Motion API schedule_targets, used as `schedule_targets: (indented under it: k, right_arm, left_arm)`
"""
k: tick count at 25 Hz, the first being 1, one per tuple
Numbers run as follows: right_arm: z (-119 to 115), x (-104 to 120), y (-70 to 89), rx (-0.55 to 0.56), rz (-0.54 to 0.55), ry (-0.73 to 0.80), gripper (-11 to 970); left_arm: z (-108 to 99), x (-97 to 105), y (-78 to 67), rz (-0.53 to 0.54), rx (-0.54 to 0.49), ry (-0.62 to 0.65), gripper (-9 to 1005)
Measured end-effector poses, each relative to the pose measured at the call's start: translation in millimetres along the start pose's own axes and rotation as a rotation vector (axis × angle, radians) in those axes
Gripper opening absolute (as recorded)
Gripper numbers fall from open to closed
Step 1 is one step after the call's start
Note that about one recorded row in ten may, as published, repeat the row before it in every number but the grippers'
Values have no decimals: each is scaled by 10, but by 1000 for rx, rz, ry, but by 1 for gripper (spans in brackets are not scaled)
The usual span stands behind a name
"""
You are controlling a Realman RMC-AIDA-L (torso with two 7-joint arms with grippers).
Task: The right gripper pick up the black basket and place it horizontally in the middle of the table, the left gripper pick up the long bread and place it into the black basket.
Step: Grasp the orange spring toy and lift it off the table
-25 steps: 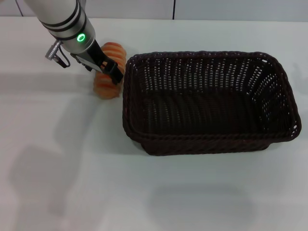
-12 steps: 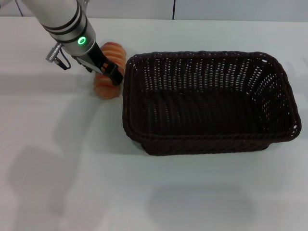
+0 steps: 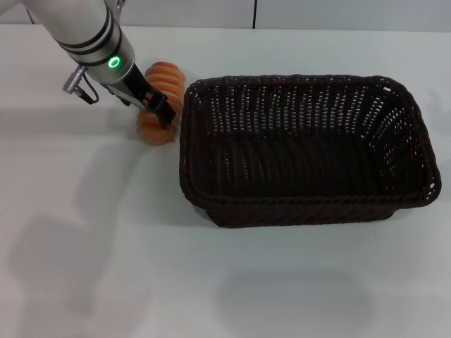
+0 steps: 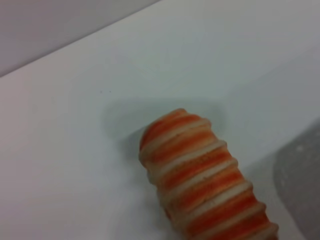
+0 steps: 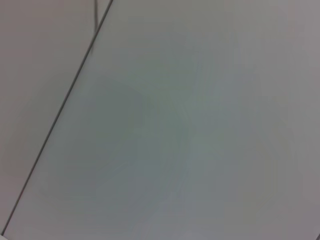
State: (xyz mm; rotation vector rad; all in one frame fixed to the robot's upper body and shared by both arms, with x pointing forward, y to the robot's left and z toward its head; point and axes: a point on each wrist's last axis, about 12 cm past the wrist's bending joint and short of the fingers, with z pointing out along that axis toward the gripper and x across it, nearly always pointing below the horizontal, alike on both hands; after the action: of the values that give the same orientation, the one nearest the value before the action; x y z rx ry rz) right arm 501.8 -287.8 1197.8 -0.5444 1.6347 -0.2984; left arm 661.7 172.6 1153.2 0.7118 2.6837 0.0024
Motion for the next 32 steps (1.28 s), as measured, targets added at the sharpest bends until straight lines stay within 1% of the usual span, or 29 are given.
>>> schedule_targets:
  k: [10,20,25,28,32]
  right_arm:
    - [26,-44,31,-14,-4,-12,455]
    - [65,-109,68,-29,-18,-32,455]
    - [74,-127,97,-39,-19,-38,455]
    - [80,-138,115,-44,-26,-42,455]
    - [83,-147,134,-47,-33,-44,455]
  left_arm:
    - [72,33,23,6,-2,-5,765]
    - [81,20,19,17,-8,-19,764]
    - [103,53,10,19,-5,6,764]
    - [102,62,-14,47,-15,24,763]
    - [124,79,-112,148,-55,61,763]
